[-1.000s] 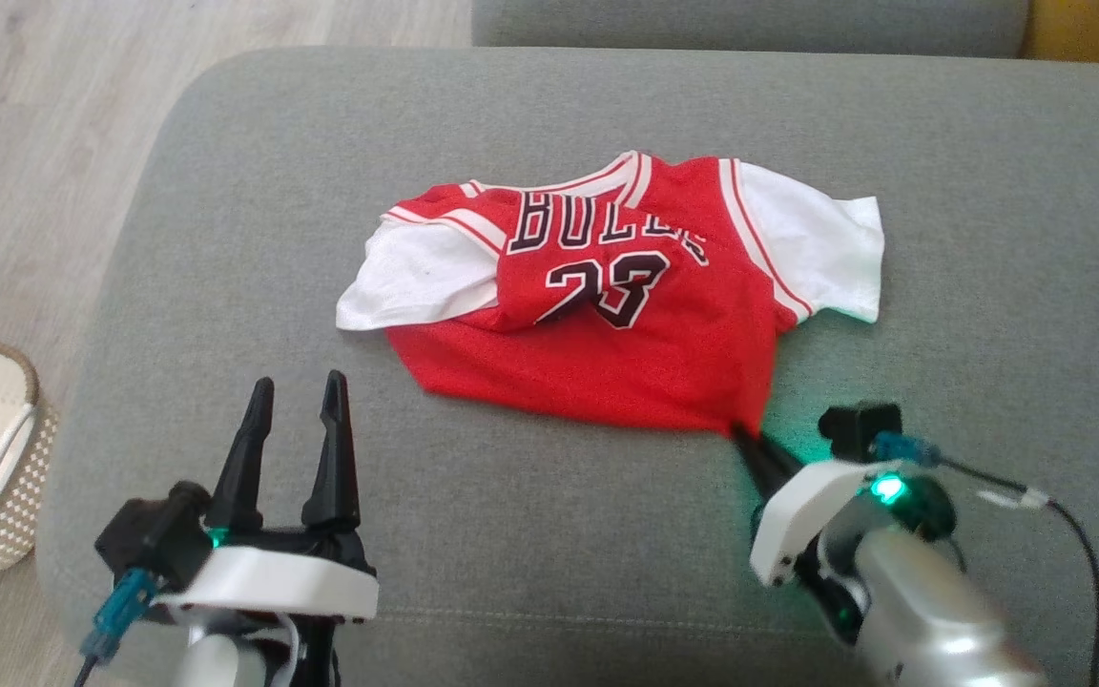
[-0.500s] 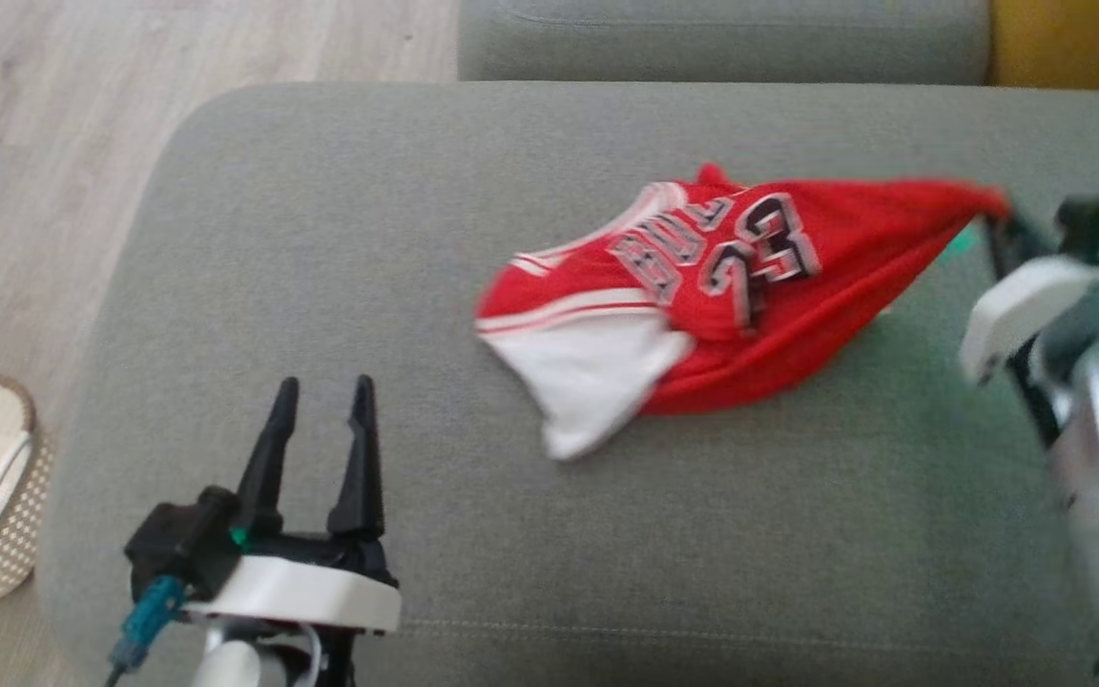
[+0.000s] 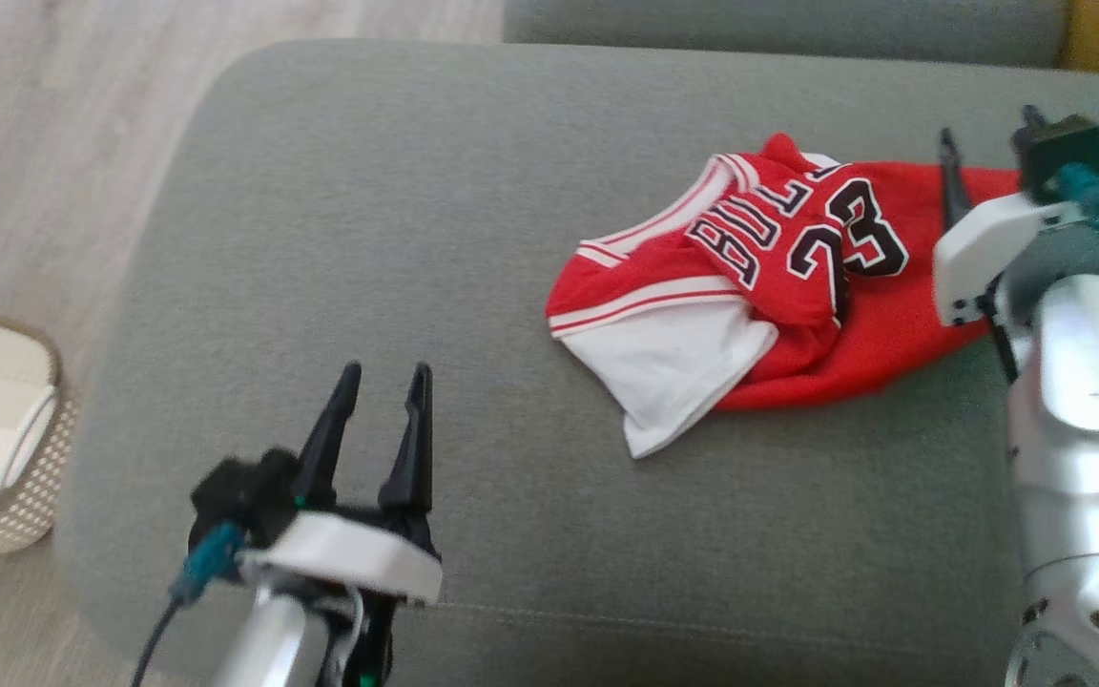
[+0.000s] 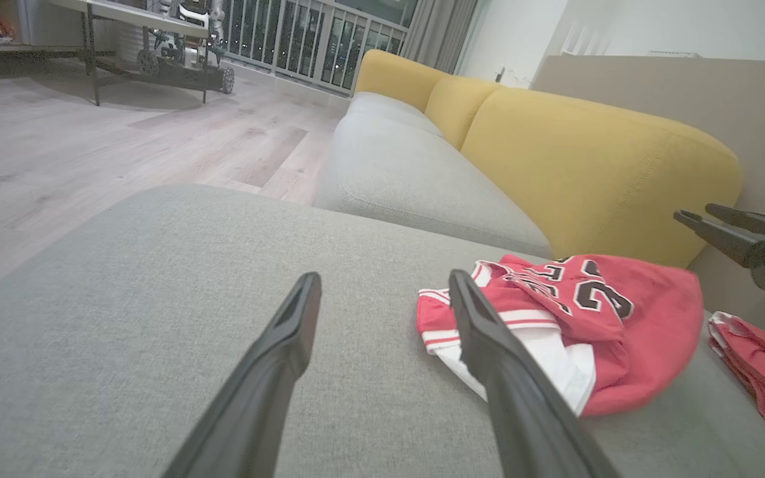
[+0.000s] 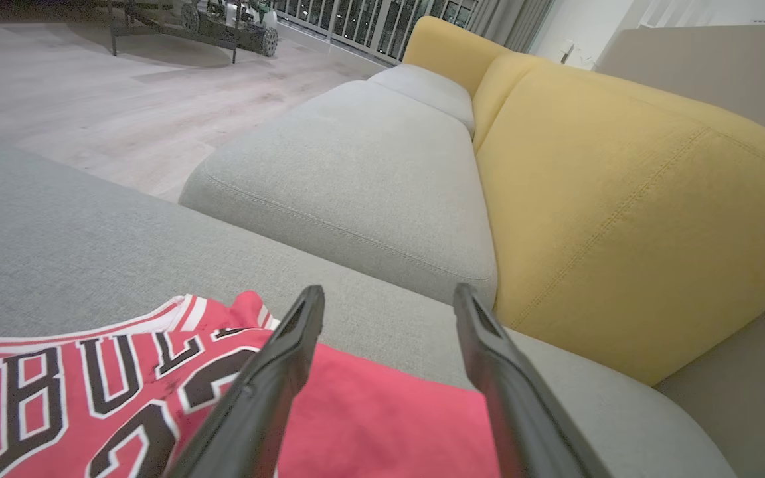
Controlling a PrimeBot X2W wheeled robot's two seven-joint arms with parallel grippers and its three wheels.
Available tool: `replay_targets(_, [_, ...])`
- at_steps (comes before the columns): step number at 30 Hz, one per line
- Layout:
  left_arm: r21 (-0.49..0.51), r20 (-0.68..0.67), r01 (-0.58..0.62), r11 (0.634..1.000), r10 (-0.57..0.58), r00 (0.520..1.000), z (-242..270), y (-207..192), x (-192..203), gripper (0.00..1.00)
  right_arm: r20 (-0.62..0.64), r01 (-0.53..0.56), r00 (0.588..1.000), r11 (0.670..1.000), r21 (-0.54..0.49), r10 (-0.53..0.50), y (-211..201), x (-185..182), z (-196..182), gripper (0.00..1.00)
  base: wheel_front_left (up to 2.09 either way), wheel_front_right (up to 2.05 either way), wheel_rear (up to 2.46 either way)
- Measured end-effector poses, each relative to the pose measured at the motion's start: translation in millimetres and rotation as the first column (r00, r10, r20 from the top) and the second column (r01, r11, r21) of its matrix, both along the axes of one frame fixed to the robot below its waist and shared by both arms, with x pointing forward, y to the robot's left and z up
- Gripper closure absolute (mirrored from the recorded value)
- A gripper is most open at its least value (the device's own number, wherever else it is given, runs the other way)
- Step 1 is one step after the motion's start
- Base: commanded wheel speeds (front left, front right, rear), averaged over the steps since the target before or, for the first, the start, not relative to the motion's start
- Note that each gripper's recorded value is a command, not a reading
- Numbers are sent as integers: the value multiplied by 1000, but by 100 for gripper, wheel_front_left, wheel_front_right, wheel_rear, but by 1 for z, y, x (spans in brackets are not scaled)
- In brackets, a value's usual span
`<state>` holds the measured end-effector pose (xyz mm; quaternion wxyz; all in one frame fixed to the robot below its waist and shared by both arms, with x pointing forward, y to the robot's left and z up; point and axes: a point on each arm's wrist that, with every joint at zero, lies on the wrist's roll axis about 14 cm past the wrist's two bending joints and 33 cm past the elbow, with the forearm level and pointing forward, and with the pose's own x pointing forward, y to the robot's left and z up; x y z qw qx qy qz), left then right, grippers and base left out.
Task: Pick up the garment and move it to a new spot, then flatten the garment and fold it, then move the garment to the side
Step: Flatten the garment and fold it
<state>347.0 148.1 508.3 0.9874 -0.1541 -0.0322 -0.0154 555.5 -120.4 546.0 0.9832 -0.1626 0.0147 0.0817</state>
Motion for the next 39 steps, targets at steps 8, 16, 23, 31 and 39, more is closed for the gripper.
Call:
replay_targets(8, [-62, -76, 203, 977, -207, 975, -25, -50, 53, 0, -13, -83, 996, 988, 133, 86, 12, -24, -30, 0, 0, 0, 0])
replay_targets(16, [-150, -257, 319, 936, -348, 901, -79, -93, 96, 0, -9, -24, 1000, 968, 249, 27, -21, -62, -48, 0, 0, 0, 0])
replay_targets(23, [-204, -400, 265, 942, -327, 856, -127, -97, 112, 0, 36, 1, 999, 951, 310, -12, -40, -82, -38, 0, 0, 0, 0])
replay_targets(31, [-119, -444, 218, 969, -248, 861, -135, -86, 121, 0, 41, 21, 999, 946, 322, -36, -48, -95, -34, 0, 0, 0, 0])
replay_targets(39, [-198, -445, 281, 939, -341, 828, -131, -105, 110, 100, 47, 34, 997, 941, 338, -53, -53, -103, -29, 0, 0, 0, 0])
